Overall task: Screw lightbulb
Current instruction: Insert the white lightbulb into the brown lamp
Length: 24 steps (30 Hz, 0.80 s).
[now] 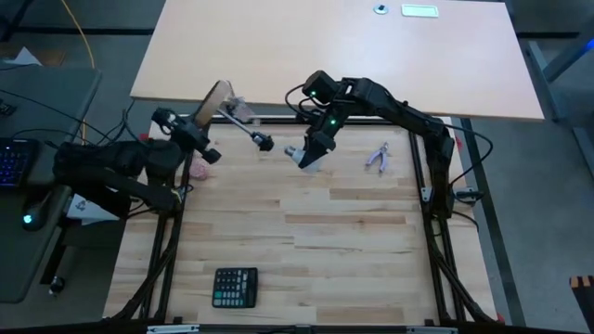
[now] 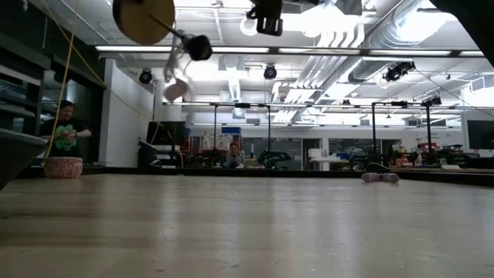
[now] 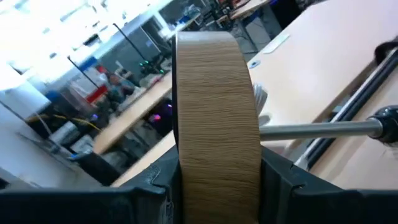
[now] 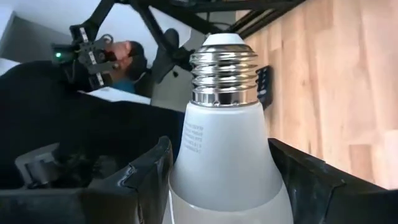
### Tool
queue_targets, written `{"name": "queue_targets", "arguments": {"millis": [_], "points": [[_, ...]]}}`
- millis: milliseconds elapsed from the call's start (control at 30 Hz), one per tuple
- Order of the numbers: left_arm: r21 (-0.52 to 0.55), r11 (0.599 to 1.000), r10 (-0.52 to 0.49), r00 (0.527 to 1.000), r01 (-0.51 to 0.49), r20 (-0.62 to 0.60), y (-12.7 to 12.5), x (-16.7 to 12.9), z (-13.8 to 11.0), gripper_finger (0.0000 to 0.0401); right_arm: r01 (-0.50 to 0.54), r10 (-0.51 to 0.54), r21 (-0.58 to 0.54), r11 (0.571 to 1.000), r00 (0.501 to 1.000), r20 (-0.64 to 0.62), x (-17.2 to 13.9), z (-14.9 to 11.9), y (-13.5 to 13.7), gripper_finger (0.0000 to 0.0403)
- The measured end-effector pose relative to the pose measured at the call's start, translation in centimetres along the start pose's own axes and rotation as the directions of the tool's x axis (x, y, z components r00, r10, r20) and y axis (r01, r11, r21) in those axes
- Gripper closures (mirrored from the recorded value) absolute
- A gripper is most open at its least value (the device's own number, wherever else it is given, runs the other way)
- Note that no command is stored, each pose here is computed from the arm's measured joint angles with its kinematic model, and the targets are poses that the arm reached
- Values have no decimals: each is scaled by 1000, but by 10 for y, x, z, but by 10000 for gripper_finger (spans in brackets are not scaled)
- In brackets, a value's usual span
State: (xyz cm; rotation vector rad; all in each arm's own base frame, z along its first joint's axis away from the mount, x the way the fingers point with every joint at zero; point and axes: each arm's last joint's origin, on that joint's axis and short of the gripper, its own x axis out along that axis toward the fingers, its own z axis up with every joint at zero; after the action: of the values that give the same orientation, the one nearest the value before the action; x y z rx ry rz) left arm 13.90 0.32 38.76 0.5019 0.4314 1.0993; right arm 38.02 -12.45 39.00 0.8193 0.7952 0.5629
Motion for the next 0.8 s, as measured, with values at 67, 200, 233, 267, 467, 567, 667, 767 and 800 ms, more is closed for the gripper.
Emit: {"name": "queue_targets", "arguments": {"millis": [67, 200, 233, 267, 467, 567, 667, 767, 800], "points": [[13, 1000, 12, 1000, -12, -8, 2, 0, -2, 272, 22, -22, -9, 1000, 1000, 1, 1, 0, -3, 171], [-146, 988, 41, 999, -43, -15, 6, 1, -1, 272, 174, -173, -48, 984, 985, 27, -1, 1, -3, 171], [-203, 978, 42, 999, -45, -17, 6, 1, -1, 272, 247, -245, -64, 967, 969, 33, -2, 1, -1, 171], [-256, 966, 43, 999, -46, -20, 7, 2, -2, 272, 333, -330, -81, 939, 943, 42, -4, 0, -1, 171], [-409, 907, 83, 995, -101, -61, 9, 11, -4, 282, 881, -868, -159, 446, 469, 165, 2, -1, 14, 171], [-430, 896, 87, 993, -113, -79, 7, 17, -4, 282, 962, -961, -224, 158, 202, 189, 12, -5, 19, 171], [-413, 900, 104, 989, -137, -101, 1, 24, -3, 280, 957, -980, -289, 10, 67, 187, 25, -8, 17, 171], [-386, 906, 130, 983, -172, -133, -6, 34, -2, 280, 933, -983, -351, -83, -18, 185, 41, -8, 10, 171], [-380, 908, 133, 980, -179, -144, -9, 38, -2, 280, 920, -982, -374, -115, -49, 183, 47, -8, 7, 171]]}}
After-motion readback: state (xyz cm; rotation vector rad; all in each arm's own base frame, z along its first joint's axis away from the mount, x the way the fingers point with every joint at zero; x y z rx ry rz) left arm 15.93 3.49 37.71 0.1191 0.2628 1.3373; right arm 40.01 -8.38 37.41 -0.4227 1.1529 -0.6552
